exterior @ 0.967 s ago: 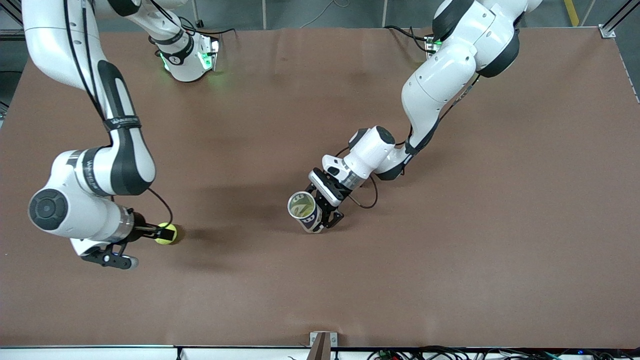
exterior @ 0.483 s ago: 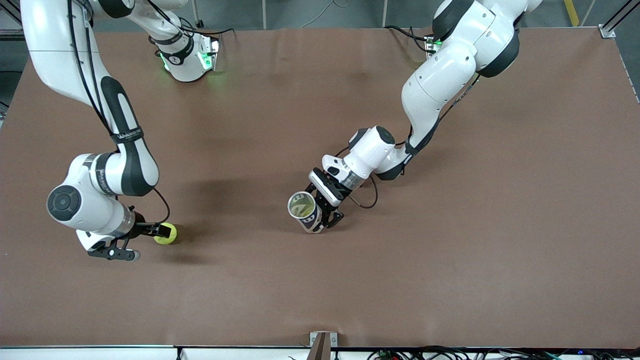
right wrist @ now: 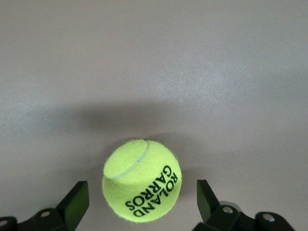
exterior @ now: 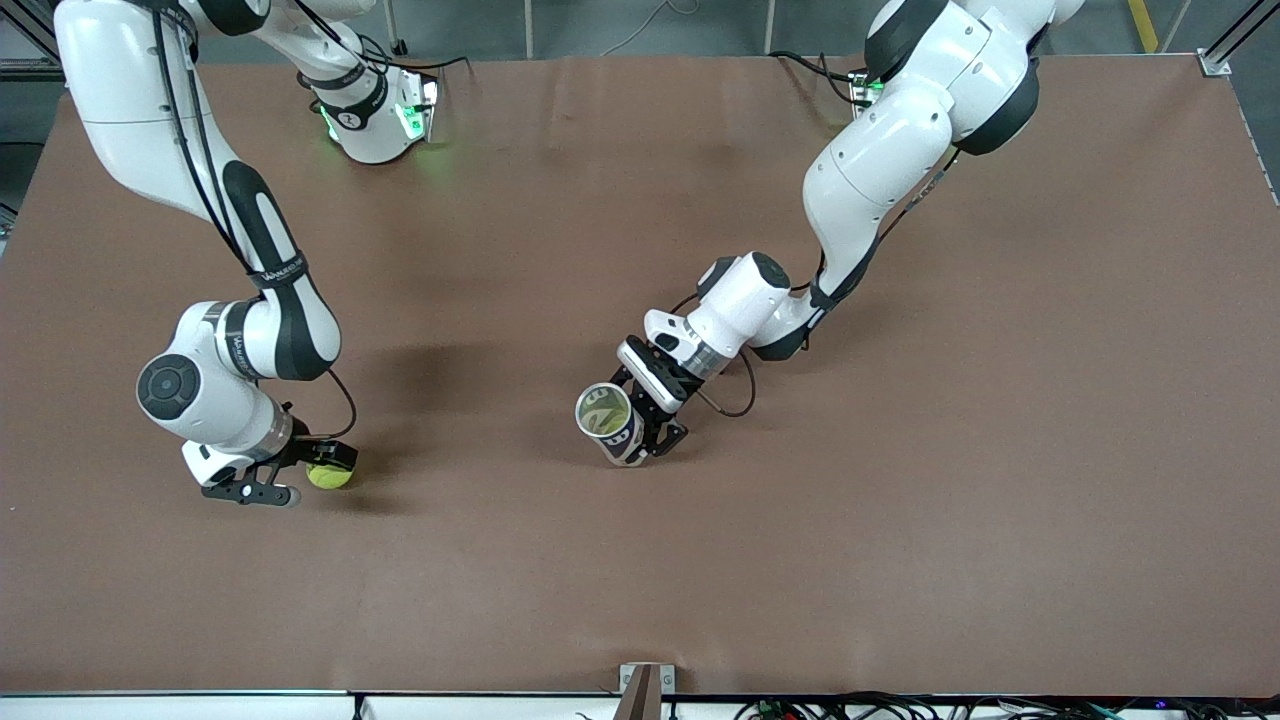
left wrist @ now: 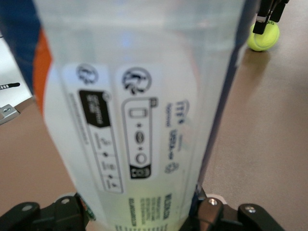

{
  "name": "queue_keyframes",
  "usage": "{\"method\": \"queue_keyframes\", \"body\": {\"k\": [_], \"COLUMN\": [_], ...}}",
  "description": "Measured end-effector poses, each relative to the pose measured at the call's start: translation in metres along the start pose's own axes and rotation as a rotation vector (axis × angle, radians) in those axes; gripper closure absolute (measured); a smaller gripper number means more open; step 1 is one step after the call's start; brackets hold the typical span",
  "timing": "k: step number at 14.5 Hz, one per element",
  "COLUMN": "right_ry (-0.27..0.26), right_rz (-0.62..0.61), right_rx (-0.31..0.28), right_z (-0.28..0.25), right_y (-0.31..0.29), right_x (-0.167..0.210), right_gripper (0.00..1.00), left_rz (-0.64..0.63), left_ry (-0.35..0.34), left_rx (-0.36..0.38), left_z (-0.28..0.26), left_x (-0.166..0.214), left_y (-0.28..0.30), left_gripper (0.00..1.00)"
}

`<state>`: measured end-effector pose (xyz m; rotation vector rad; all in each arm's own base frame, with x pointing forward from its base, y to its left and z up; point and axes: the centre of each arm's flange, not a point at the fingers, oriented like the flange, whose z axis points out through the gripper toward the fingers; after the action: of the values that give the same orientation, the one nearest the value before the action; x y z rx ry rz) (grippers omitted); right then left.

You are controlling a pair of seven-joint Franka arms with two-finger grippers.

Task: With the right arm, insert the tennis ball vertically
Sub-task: 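Lower the right gripper and grasp the Roland Garros ball, then lift the Roland Garros ball and move it over the tube opening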

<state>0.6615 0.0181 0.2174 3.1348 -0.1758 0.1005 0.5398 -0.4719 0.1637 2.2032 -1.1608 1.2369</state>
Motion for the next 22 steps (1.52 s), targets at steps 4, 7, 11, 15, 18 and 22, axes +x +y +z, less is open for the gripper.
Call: {"method": "queue_keyframes", "body": {"k": [4,7,11,15,18,22], "right_ry": [0.022,0.023,0.019,0.022,0.02,-0.025], "right_rz": [-0.002,-0.003,-0.002,-0.002,-0.003,0.026], "right_rx": [0.004,0.004,0.004,0.004,0.006,0.025], "right_z": [-0.002,-0.002,0.0,-0.002,-0.002,-0.014], "right_y": [-0.002,-0.002,-0.002,-0.002,-0.003,-0.015], "right_x": [0.002,0.002,0.001,0.001,0.001,0.003], "right_gripper": [0.04,0.12,0.24,0.41,0.41,0.41], "left_rz": [0.0,0.0,0.0,-0.001,-0.002,-0.006], "left_ry": [0.0,0.0,0.0,0.0,0.0,0.0], "left_rx": [0.0,0.0,0.0,0.0,0.0,0.001], "left_z": [0.0,0.0,0.0,0.0,0.0,0.0], "left_x": [0.0,0.0,0.0,0.0,0.0,0.0], "left_y": [0.0,0.0,0.0,0.0,0.0,-0.001], "left_gripper": [0.22,0.22,0.22,0.22,0.22,0.21]}}
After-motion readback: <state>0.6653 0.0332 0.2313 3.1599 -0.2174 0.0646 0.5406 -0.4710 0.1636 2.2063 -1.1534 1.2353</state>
